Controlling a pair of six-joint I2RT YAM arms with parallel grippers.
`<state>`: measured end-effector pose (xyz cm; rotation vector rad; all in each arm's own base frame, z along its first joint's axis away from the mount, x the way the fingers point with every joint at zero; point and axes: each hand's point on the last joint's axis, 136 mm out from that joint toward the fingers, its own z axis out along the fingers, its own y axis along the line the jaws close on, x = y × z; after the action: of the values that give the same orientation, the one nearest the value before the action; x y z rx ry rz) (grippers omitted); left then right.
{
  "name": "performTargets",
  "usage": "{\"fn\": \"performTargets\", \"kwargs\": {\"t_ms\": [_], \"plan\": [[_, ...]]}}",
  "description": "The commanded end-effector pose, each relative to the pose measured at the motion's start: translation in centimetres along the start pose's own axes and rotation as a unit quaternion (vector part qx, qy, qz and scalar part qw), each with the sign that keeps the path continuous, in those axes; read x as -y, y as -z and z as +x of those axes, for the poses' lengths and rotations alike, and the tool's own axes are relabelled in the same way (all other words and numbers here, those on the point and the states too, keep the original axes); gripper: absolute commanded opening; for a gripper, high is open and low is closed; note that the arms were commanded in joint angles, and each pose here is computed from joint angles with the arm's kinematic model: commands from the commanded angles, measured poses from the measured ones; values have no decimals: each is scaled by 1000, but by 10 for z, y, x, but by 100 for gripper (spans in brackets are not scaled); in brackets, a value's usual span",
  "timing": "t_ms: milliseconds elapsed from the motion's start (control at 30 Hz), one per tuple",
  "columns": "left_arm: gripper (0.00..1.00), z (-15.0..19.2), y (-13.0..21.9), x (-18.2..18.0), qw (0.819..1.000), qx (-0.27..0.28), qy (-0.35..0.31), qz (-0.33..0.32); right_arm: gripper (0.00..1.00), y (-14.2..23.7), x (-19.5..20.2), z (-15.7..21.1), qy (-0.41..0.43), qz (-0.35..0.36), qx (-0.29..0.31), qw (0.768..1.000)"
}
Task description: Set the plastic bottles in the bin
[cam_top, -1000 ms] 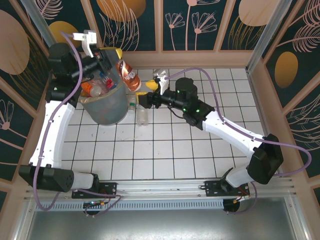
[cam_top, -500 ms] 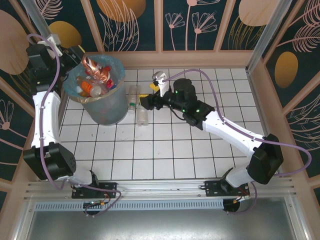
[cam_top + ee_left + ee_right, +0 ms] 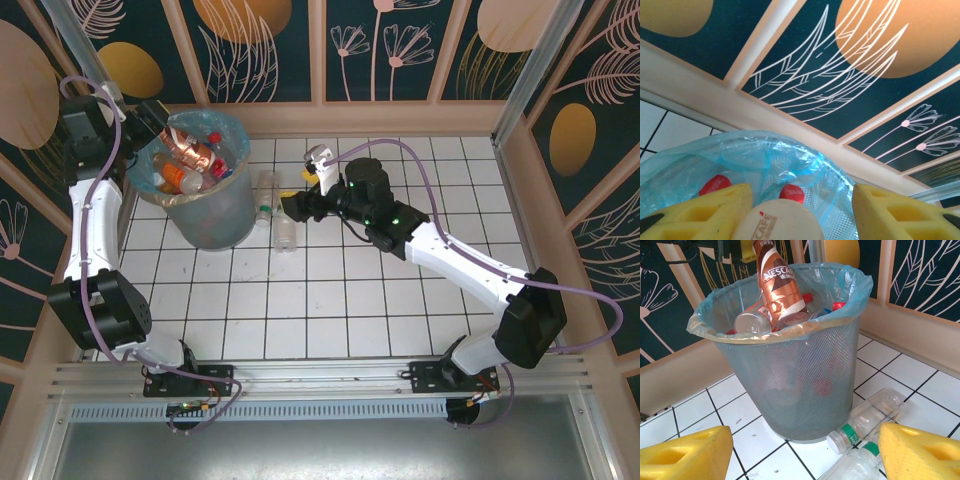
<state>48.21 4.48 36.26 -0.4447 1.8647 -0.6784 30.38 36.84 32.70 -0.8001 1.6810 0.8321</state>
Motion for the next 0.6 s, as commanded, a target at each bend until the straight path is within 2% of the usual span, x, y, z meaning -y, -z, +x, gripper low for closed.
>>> {"fn": "performTargets", "kwargs": {"t_ms": [0,233,367,567], "plan": [[58,-18,13,1,999,28,-33,-31,77,0,-5,-16,15,5,13,1000],[59,-38,27,-4,992,66,-68,-80,77,-7,-10,-12,25,7,2,1000],[59,-30,13,0,997,43,-48,-46,77,-14,-12,-10,26,3,-3,1000],[58,-17,0,-8,998,22,-35,-42,77,-22,-21,-7,35,-3,-17,999]]}}
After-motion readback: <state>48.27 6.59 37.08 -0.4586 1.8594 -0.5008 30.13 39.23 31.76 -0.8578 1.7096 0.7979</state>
